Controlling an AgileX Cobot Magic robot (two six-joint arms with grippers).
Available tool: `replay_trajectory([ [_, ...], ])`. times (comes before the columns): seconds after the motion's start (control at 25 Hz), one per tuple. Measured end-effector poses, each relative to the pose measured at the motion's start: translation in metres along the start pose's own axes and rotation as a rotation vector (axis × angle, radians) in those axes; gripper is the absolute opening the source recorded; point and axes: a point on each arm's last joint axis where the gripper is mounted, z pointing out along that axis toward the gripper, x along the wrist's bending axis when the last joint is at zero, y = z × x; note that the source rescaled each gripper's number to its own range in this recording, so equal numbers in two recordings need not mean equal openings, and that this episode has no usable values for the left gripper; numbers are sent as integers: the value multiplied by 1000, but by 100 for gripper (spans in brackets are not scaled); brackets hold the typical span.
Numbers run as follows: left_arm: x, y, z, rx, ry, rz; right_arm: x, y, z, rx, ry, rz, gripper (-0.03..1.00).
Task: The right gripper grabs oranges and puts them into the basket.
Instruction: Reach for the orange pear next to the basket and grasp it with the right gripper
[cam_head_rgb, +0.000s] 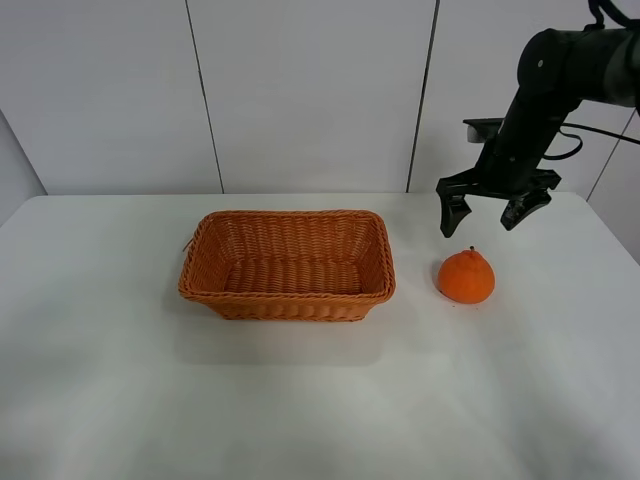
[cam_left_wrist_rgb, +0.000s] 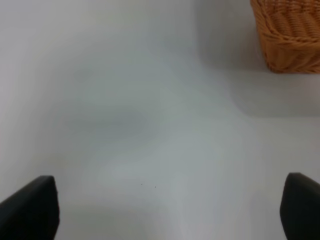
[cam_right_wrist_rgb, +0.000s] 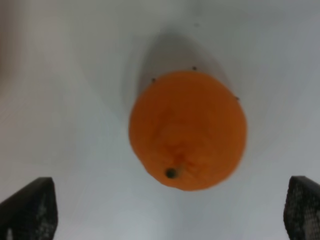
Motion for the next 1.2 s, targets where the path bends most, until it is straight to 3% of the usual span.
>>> replay_trajectory([
  [0.28,0,0,0,0,0,0,0,8,25,-10,-46,14,100],
  [1.2,0,0,0,0,0,0,-8,3,115,188,-80,53,100],
])
